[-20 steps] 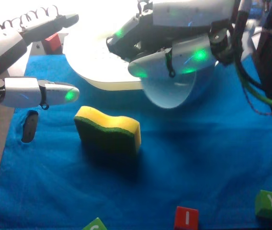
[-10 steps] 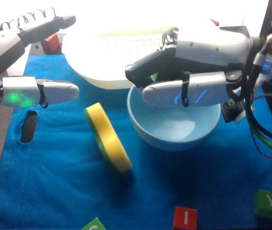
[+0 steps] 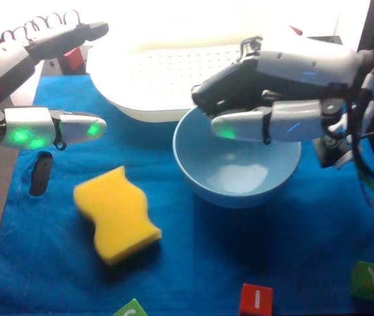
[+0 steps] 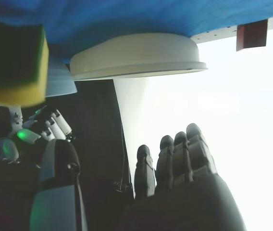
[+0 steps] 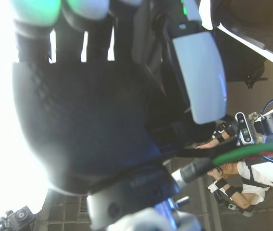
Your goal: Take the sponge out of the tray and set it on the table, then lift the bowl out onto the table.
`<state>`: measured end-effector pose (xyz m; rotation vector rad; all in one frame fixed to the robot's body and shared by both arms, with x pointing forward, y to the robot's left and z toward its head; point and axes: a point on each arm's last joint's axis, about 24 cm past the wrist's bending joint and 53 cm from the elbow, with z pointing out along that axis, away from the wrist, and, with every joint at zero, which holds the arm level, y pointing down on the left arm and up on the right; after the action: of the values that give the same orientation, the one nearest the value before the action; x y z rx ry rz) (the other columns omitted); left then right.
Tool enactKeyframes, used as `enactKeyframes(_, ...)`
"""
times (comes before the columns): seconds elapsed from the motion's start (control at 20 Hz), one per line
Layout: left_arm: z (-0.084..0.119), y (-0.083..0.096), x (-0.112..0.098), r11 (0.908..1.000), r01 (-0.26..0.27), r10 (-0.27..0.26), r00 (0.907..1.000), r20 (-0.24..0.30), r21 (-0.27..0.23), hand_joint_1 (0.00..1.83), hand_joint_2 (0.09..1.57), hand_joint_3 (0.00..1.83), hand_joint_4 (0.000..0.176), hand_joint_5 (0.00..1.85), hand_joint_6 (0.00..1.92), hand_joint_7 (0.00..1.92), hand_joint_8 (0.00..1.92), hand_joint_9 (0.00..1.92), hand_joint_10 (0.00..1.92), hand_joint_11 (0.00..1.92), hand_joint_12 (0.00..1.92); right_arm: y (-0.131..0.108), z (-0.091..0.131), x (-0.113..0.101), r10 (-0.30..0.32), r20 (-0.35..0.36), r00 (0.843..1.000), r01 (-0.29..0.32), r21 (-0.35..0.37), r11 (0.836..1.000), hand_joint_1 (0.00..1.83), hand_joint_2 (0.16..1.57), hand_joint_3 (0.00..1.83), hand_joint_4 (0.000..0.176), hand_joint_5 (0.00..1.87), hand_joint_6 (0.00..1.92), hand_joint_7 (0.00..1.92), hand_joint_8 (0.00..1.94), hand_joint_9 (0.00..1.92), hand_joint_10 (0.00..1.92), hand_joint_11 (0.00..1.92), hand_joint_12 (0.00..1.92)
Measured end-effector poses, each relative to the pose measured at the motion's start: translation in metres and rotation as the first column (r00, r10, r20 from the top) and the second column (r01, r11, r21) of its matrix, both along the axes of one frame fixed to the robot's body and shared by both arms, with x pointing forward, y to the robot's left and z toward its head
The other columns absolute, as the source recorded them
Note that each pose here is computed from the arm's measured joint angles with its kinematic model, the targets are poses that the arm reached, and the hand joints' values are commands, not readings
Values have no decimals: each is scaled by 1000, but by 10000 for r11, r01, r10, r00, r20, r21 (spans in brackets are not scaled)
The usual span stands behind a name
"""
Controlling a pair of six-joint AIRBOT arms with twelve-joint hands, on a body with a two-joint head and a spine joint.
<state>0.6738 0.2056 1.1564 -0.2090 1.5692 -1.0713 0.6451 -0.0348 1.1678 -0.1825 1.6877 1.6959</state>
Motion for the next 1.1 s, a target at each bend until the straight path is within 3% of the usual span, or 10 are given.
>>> enactKeyframes(0.05,-1,1,0,10000,-24,24,10000,-27,-1,751,956,1,157,189,2,103,1,21,1,11,56,-7,3,2,-124,63,9999,124,-54,9999,293,1414,0,0,749,938,1006,1043,1039,1292,959,1650)
enactKeyframes(0.1,-4,2,-1,10000,-32,33,10000,-93,47,730,964,4,159,178,0,98,0,18,1,12,58,-19,4,6,-325,89,9994,327,-149,9994,98,1338,0,0,604,136,681,138,582,264,229,932)
enactKeyframes(0.15,-5,2,-1,10000,-30,31,9999,-109,54,722,966,4,155,175,0,100,1,29,5,28,66,-20,4,6,-359,86,9993,360,-158,9992,70,1291,0,0,546,32,540,27,433,70,68,741)
enactKeyframes(0.3,-6,0,-5,10000,17,-17,9999,-148,-35,724,965,2,153,194,7,116,6,43,9,50,77,-31,-1,5,-551,-194,9983,549,-124,9984,2,1272,0,36,454,1,387,1,280,3,2,506)
enactKeyframes(0.6,-13,19,-20,9977,-485,472,9985,-282,-469,717,1025,12,139,170,3,112,7,36,11,27,55,-97,-12,2,-1744,-977,9798,1797,474,9826,0,1335,10,31,412,2,343,2,246,5,0,474)
enactKeyframes(0.75,-19,27,-40,9937,-513,466,9977,-495,-1000,541,996,0,142,131,0,93,0,28,0,29,97,-133,-7,-5,-2445,-1397,9595,2616,1208,9576,0,1315,0,79,337,2,257,2,142,2,0,169)
enactKeyframes(0.85,-15,37,-51,9884,-775,729,9966,-391,-1307,647,1035,10,145,121,0,32,0,0,0,18,9,-153,-19,-21,-2647,-1854,9463,2898,1249,9489,0,1360,13,34,298,0,231,2,128,1,0,130)
enactKeyframes(0.95,-8,45,-60,9788,-880,859,9961,-196,-1852,613,1034,8,135,108,0,44,5,19,7,34,16,-177,-24,-30,-3208,-2167,9220,3563,1507,9221,0,1346,5,38,280,0,226,0,122,0,0,128)
enactKeyframes(1.0,-8,48,-66,9739,-870,838,9962,-244,-2097,460,1021,1,145,86,0,45,3,38,11,93,47,-191,-21,-32,-3636,-2192,9054,4031,1750,8983,2,1279,0,128,267,0,228,0,143,7,28,143)
enactKeyframes(1.1,-9,48,-75,9661,-916,879,9958,-261,-2416,382,1013,3,137,78,0,70,5,80,3,32,327,-211,-10,-36,-4085,-2185,8862,4542,2362,8590,0,1281,0,130,245,0,210,0,141,5,25,141)
